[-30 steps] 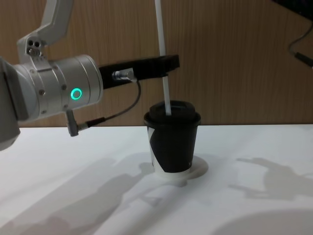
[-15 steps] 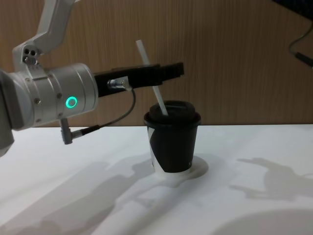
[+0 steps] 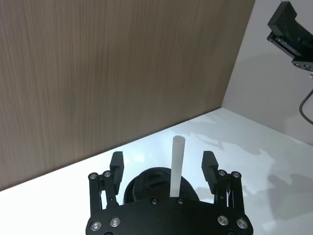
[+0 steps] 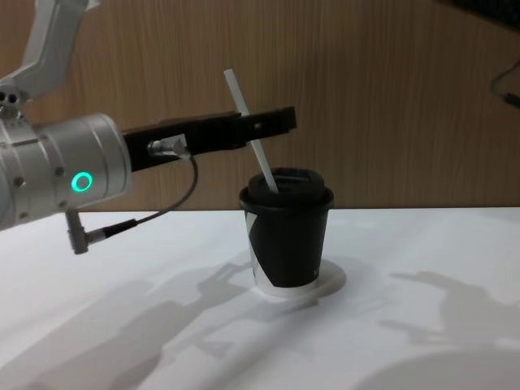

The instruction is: Pick up the straw with one hand, pass it to the other hand, and insert it into the cup.

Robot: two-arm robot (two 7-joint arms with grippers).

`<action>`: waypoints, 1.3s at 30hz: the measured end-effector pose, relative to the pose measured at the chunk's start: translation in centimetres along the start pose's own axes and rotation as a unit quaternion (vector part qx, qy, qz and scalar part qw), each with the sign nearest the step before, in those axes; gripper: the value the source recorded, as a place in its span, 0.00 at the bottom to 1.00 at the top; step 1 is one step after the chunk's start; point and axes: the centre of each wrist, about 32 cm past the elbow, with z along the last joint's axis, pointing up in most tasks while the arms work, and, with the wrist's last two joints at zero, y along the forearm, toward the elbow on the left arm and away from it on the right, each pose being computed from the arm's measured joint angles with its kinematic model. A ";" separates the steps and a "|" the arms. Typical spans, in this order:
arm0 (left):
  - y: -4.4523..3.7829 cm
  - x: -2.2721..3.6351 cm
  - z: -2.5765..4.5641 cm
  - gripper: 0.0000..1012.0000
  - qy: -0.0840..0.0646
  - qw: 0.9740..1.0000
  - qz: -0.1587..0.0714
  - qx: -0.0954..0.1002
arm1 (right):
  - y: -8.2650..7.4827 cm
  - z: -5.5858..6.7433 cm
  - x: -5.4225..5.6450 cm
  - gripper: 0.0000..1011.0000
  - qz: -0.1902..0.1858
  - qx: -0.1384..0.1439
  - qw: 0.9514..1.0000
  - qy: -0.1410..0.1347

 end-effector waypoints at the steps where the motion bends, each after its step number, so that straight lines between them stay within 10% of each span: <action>1: 0.10 0.01 -0.02 0.99 0.001 1.000 0.000 0.000 | -0.1 0.1 -0.3 0.99 -0.002 -0.005 1.000 0.005; 20: 2.72 -0.22 -1.10 0.99 0.023 0.999 -0.024 -0.004 | -2.1 0.8 -4.2 0.99 -0.023 -0.055 0.997 0.051; 39: 5.13 -2.32 -2.53 0.99 0.020 0.999 -0.012 -0.026 | -3.1 1.6 -5.6 0.99 0.008 -0.111 0.992 0.065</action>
